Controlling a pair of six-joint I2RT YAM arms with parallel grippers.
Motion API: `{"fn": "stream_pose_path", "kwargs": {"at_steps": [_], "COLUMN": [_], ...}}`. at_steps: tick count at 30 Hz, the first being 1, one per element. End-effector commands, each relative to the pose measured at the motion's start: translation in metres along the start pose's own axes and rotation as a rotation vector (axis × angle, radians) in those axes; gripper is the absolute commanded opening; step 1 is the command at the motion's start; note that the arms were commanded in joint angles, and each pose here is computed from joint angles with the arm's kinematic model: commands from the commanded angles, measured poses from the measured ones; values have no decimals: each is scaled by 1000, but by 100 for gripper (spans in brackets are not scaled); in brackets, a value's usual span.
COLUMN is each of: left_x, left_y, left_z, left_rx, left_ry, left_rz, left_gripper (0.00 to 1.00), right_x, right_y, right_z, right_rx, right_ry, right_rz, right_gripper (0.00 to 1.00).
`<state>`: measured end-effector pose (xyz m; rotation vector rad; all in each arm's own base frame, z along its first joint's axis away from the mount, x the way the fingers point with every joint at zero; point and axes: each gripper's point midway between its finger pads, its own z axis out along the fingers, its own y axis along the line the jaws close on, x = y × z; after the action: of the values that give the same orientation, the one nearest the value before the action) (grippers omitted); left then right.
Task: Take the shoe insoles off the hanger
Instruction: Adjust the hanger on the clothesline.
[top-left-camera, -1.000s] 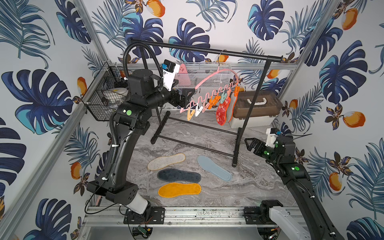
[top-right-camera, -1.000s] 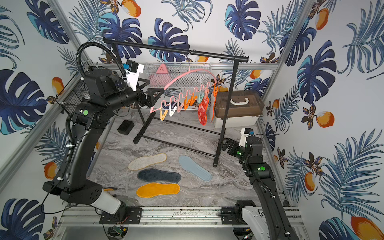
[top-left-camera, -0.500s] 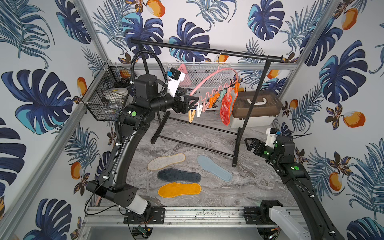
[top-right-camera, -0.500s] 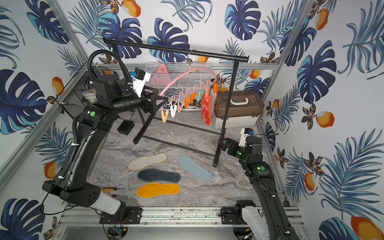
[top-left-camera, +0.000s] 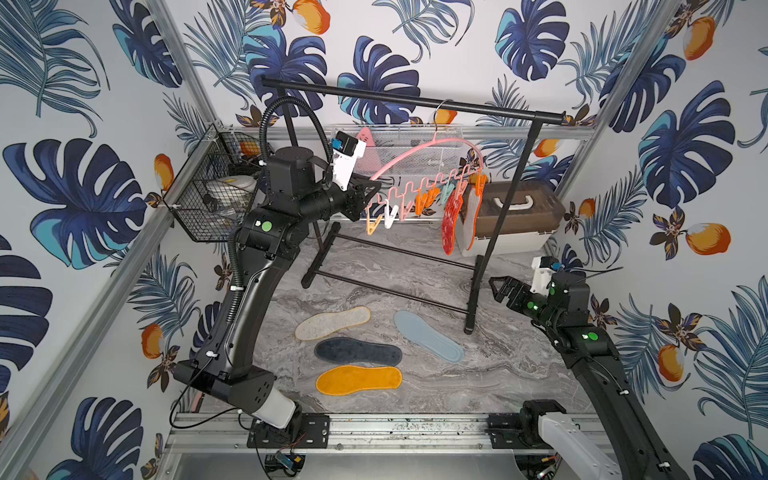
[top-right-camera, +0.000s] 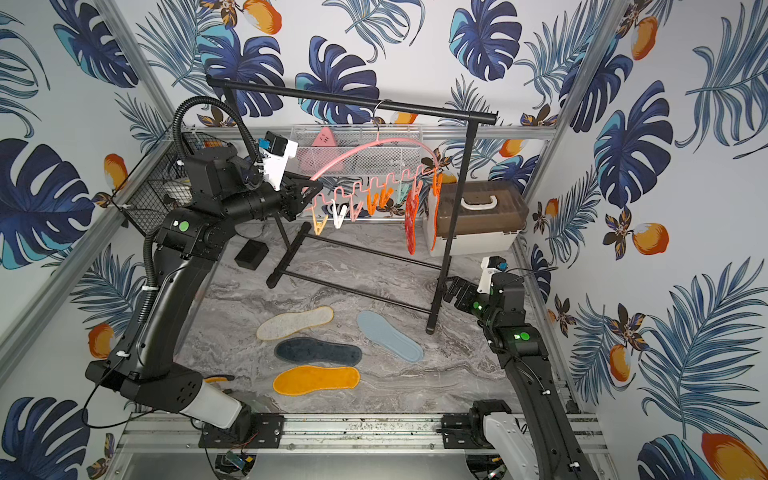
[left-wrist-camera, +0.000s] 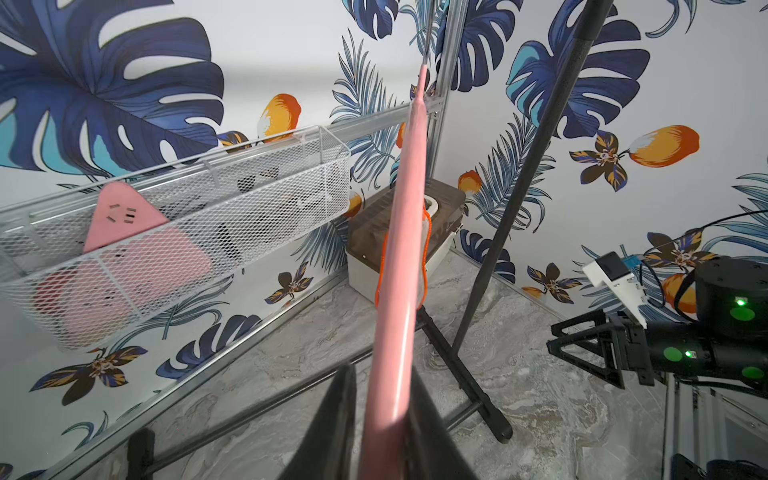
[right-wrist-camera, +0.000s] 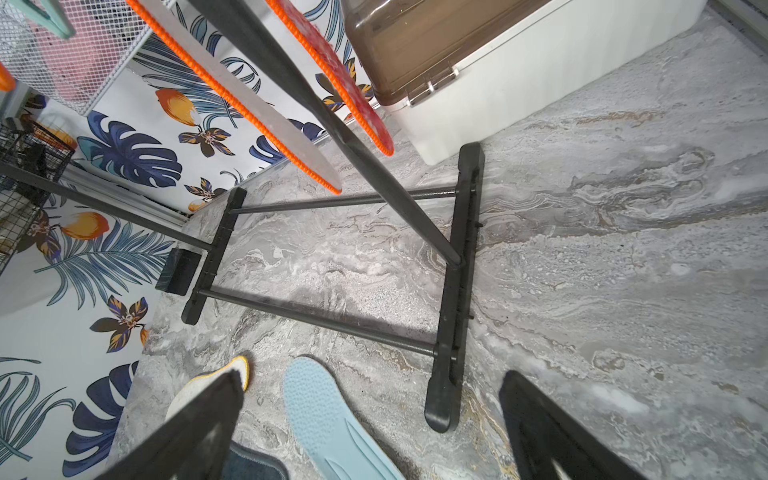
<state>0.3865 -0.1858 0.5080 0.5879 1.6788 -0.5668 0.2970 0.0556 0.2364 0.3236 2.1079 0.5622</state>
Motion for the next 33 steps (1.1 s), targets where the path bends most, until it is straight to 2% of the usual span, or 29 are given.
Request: {"fn": "stream_pose_path", "kwargs": {"at_steps": [1, 5, 13, 27, 29, 33], "left_x": [-6, -9, -10, -10, -11, -10], "left_y": [19, 28, 48, 87, 92, 99], "left_z": [-5, -10, -15, -23, -26, -27], "left_rx": [-115, -179, -271, -382, -388, -394], "left_ry": [-8, -7, -6, -5, -7, -6], "left_rz": [38, 69, 89, 118, 123, 112], "left_gripper": [11, 8, 14, 14, 18, 50], "right_x": [-2, -1, -1, 0, 1, 3], "right_y": [1, 1, 1, 4, 5, 20], "right_z": [2, 4, 10, 15, 16, 19], "right_rx": [-4, -6, -13, -36, -42, -133], "right_ry": [-4, 1, 10, 18, 25, 36], "right_rz": [-4, -1, 6, 0, 1, -13], "right_gripper": [100, 100, 100, 100, 100, 100]}}
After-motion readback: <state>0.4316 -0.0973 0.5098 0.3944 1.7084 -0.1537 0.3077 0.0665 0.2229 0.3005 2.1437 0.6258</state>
